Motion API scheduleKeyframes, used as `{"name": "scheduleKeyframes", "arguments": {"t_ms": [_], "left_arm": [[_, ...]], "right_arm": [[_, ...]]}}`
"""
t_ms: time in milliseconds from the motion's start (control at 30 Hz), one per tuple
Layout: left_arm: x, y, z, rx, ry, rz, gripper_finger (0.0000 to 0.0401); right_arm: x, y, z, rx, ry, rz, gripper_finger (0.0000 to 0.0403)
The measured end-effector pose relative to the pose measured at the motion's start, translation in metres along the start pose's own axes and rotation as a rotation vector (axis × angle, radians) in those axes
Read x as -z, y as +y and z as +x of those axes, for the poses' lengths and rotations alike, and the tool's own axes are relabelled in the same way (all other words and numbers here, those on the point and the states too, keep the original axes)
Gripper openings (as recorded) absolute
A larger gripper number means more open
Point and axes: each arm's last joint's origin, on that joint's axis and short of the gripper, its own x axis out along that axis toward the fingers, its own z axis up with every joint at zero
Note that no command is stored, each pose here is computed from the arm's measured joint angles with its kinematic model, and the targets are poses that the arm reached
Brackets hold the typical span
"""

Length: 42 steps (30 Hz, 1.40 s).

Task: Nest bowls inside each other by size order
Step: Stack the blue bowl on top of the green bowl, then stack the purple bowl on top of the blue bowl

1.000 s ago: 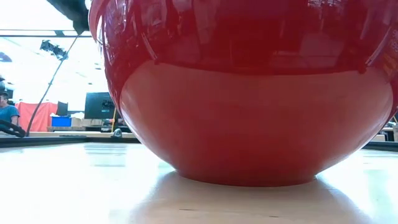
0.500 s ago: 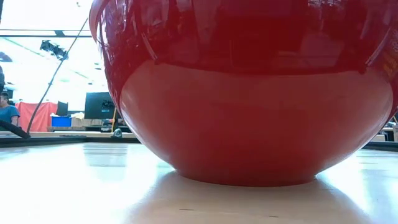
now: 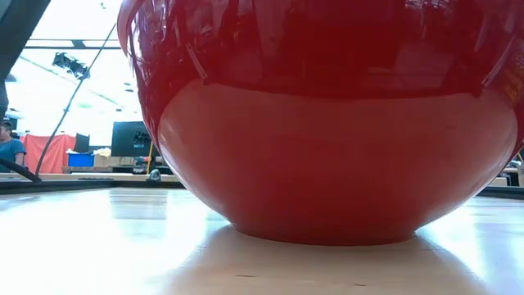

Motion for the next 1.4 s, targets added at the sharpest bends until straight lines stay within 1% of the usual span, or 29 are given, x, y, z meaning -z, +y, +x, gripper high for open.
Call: {"name": "scheduleKeyframes", "arguments": {"t_ms": [133,233,333,467,533,600,667,733,767,833,933,1000,1100,1200,1300,1400], "left_arm": [[0.000,0.003,0.022,-0.028,0.044,0.018,0.0017],[0.000,0.005,0.029,-0.035,0.068,-0.003,0.0032],[-0.001,0.004,0.026,-0.022,0.058,-0.002,0.0078],[-0.002,0.003,0.016,-0.010,0.036,-0.001,0.0162],[-0.004,0.003,0.006,-0.007,0.028,-0.005,0.0196],[-0.006,0.003,0.000,-0.002,0.017,-0.020,0.0222],[-0.007,0.001,-0.008,0.002,0.000,-0.003,0.0236],[-0.007,0.001,-0.015,-0.006,-0.014,0.030,0.0241],[-0.005,0.002,-0.020,-0.033,-0.019,0.048,0.0241],[0.002,0.006,-0.028,-0.140,-0.009,0.094,0.0237],[0.003,0.012,-0.042,-0.281,-0.063,0.178,0.0226],[-0.002,0.022,-0.053,-0.317,-0.096,0.207,0.0216],[-0.015,0.048,-0.069,-0.336,-0.128,0.206,0.0198],[-0.028,0.080,-0.079,-0.363,-0.136,0.182,0.0182],[-0.039,0.113,-0.090,-0.352,-0.139,0.167,0.0172],[-0.049,0.146,-0.100,-0.303,-0.166,0.132,0.0167]], "right_arm": [[0.000,0.000,0.000,-0.001,0.002,-0.025,0.0201],[0.001,0.001,0.000,-0.002,0.008,-0.034,0.0201],[0.002,0.004,0.000,-0.008,0.008,-0.044,0.0201],[0.003,0.004,-0.002,-0.013,0.003,-0.068,0.0201],[0.004,0.004,-0.003,-0.018,0.010,-0.072,0.0201],[0.005,0.004,-0.006,-0.026,0.001,-0.076,0.0201],[0.006,0.004,-0.009,-0.033,-0.013,-0.083,0.0201],[0.006,0.003,-0.011,-0.036,-0.025,-0.098,0.0201],[0.007,0.003,-0.012,-0.036,-0.029,-0.100,0.0201],[0.008,0.003,-0.015,-0.030,-0.042,-0.100,0.0201],[0.008,0.002,-0.018,-0.030,-0.058,-0.101,0.0201],[0.008,0.002,-0.019,-0.027,-0.068,-0.102,0.0201],[0.008,0.002,-0.019,0.000,-0.080,-0.097,0.0201],[0.008,0.003,-0.019,0.010,-0.095,-0.078,0.0201],[0.009,0.007,-0.020,-0.004,-0.110,-0.065,0.0201],[0.012,0.009,-0.025,0.001,-0.138,-0.049,0.0201]]}}
